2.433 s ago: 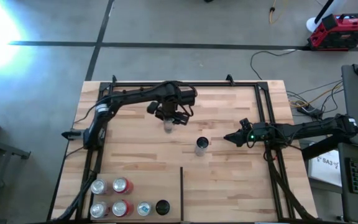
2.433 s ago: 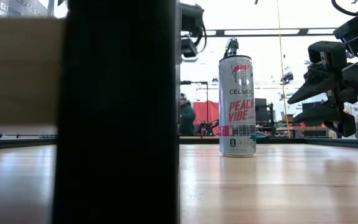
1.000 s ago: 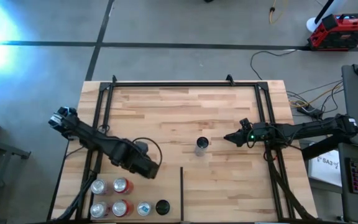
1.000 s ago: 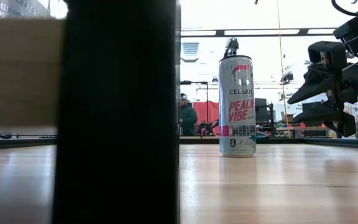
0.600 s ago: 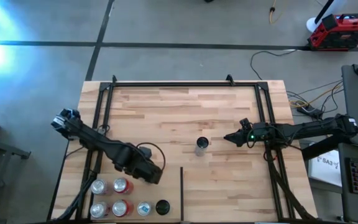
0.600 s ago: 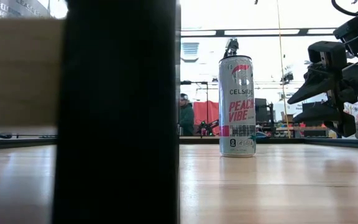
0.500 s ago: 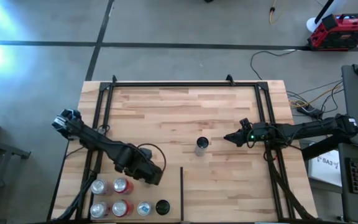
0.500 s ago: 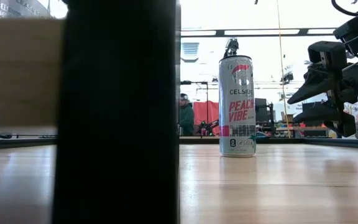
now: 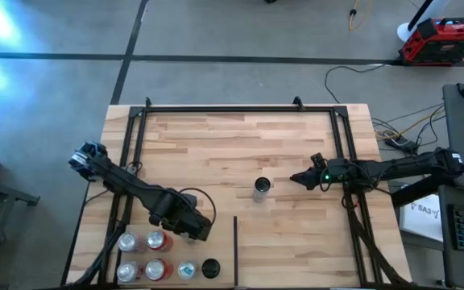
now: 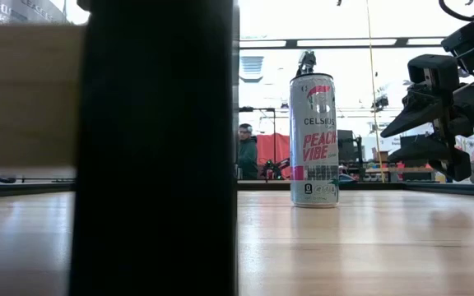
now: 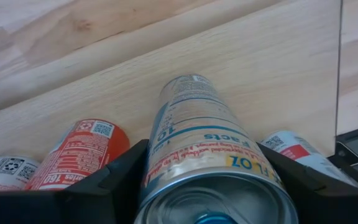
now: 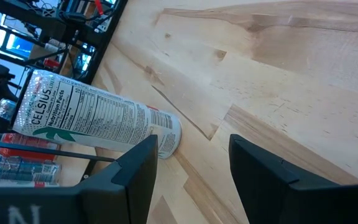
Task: Place canned beverage on shelf
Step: Put the blue soda can on the shelf aligned with the other blue soda can
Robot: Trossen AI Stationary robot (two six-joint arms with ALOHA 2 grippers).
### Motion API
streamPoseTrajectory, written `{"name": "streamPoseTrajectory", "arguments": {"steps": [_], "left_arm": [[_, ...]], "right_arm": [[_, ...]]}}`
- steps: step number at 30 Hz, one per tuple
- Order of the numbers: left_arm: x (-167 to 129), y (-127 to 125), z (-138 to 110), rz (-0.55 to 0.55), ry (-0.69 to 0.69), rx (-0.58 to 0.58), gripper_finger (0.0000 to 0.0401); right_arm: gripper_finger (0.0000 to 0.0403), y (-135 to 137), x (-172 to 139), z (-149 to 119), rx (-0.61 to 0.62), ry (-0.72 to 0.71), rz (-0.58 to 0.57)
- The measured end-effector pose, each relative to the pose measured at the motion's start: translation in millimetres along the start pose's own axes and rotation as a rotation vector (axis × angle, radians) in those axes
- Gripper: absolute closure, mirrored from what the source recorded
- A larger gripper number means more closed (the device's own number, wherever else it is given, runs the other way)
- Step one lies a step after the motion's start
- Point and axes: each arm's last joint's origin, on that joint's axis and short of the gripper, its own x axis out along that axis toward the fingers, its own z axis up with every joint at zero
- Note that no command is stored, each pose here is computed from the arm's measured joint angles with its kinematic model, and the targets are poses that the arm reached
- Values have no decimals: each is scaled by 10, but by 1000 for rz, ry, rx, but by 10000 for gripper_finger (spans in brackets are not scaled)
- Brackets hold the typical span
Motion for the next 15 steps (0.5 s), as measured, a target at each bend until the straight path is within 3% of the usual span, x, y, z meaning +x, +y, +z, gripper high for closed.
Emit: {"name": "streamPoseTrajectory", "arguments": {"steps": [15], "left_arm": [[100, -46, -14, 16, 29, 2, 172]], "right_arm": [[220, 0, 0, 0, 0, 0, 0]]}}
